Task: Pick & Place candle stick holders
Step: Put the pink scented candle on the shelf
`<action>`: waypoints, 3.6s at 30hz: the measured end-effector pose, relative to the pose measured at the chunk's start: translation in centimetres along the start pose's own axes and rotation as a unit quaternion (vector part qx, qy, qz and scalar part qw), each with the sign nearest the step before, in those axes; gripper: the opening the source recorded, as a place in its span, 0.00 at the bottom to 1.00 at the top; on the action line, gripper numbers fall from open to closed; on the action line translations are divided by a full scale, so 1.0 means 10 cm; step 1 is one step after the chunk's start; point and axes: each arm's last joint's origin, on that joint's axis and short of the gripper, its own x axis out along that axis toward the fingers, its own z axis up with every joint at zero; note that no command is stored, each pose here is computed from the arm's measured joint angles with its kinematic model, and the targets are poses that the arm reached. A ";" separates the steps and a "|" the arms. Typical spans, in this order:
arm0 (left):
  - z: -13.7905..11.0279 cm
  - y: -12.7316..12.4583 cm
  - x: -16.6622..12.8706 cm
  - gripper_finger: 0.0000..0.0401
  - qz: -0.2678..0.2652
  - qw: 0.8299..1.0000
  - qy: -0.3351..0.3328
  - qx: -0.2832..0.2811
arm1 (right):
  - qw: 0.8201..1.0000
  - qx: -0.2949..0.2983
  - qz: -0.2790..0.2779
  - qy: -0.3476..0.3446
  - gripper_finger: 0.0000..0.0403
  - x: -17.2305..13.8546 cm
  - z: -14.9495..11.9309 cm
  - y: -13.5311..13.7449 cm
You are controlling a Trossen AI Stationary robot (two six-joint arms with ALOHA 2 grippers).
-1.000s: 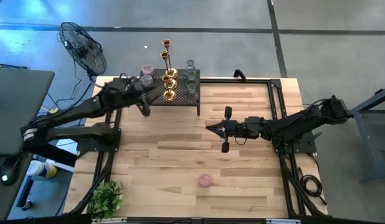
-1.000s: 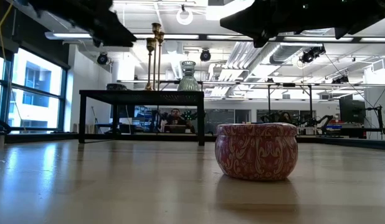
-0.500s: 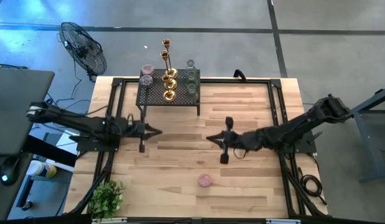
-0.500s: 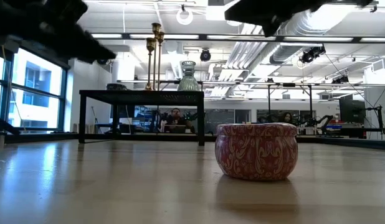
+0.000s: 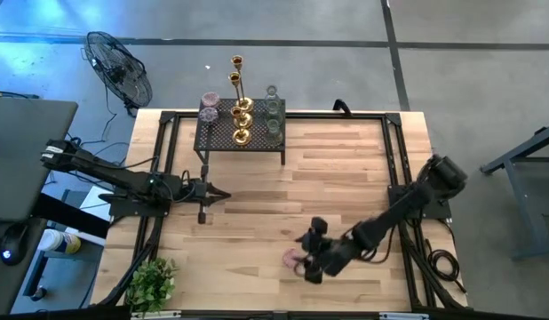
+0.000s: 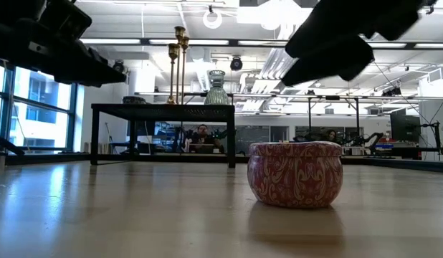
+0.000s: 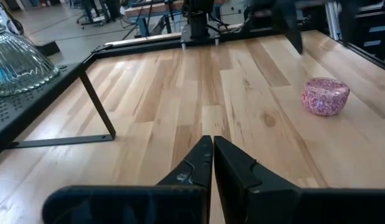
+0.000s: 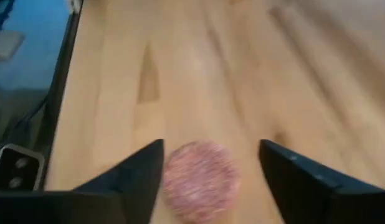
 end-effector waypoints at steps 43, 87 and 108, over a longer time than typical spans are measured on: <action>-0.02 0.00 0.00 0.03 0.006 1.000 0.012 -0.008 | 0.994 -0.108 -0.008 0.035 0.87 0.54 -0.53 0.05; -0.04 0.01 0.00 0.03 0.017 0.999 0.025 -0.016 | 0.989 -0.146 -0.001 0.006 0.71 1.81 0.96 -1.05; -0.05 0.01 0.00 0.03 0.019 0.999 0.026 -0.017 | 0.989 -0.147 0.005 -0.005 0.74 1.95 1.00 -1.33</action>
